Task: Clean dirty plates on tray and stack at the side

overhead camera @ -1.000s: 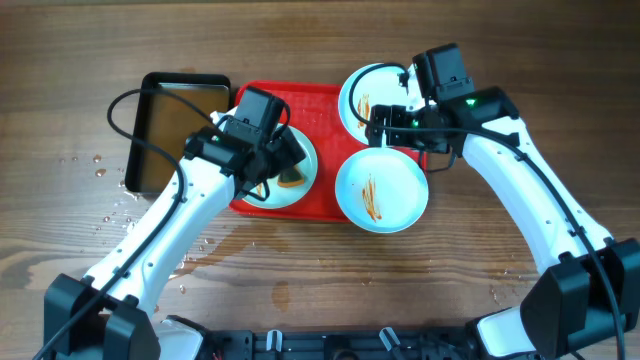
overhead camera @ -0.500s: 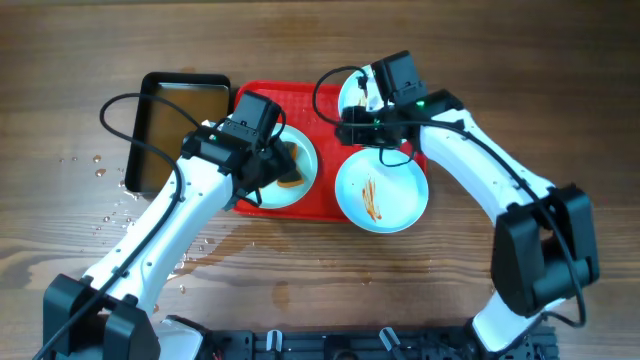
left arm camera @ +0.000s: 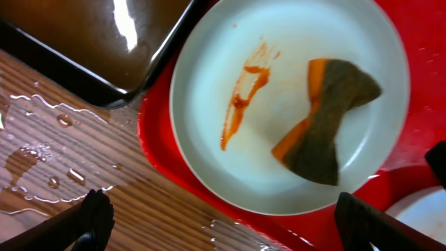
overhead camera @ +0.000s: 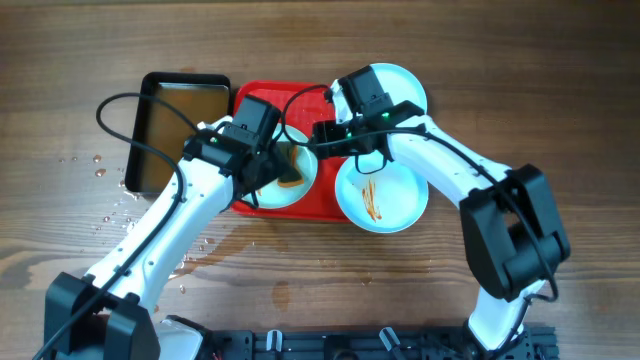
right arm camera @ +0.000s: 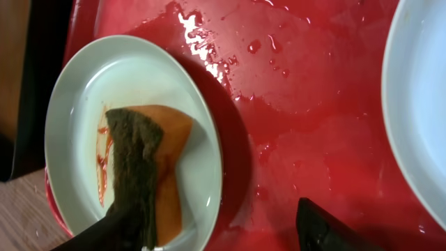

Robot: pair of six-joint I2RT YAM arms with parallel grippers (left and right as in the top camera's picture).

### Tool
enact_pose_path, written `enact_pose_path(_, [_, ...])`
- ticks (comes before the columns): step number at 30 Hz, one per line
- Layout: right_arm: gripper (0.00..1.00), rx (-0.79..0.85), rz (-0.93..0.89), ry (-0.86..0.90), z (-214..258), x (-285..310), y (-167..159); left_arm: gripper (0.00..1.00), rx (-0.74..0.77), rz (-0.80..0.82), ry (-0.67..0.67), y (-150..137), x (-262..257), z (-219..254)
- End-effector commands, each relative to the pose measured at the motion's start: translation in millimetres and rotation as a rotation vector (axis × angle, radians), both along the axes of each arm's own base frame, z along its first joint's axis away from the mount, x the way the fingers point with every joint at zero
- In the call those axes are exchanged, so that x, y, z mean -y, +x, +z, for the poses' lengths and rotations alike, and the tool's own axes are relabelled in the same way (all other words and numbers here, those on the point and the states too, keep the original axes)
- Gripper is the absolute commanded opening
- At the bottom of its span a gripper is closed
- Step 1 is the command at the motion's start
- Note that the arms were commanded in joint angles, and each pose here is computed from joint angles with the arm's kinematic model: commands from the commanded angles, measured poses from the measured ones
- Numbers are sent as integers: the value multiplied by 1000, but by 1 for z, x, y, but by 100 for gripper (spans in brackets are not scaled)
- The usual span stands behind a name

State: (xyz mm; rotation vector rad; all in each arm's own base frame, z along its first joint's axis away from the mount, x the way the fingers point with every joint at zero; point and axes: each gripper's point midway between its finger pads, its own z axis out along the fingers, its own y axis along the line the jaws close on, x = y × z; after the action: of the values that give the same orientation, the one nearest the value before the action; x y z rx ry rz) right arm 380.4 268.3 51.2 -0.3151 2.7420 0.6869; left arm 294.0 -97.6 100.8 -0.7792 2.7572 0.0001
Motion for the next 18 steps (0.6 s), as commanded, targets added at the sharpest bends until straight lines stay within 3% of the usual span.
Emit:
enact_pose_path(1, [76, -13, -8, 5, -5, -1, -1, 100, -21, 24, 41, -6, -11, -10])
enact_pose_path(3, [75, -3, 18, -2, -7, -3, -2, 100, -19, 24, 40, -6, -10, -13])
enact_pose_path(10, [54, -14, 63, -45, -31, -11, -9, 100, -9, 25, 35, -4, -9, -14])
enact_pose_path(18, [52, -32, 73, -74, -51, -8, -10, 100, -9, 25, 35, -4, -9, -14])
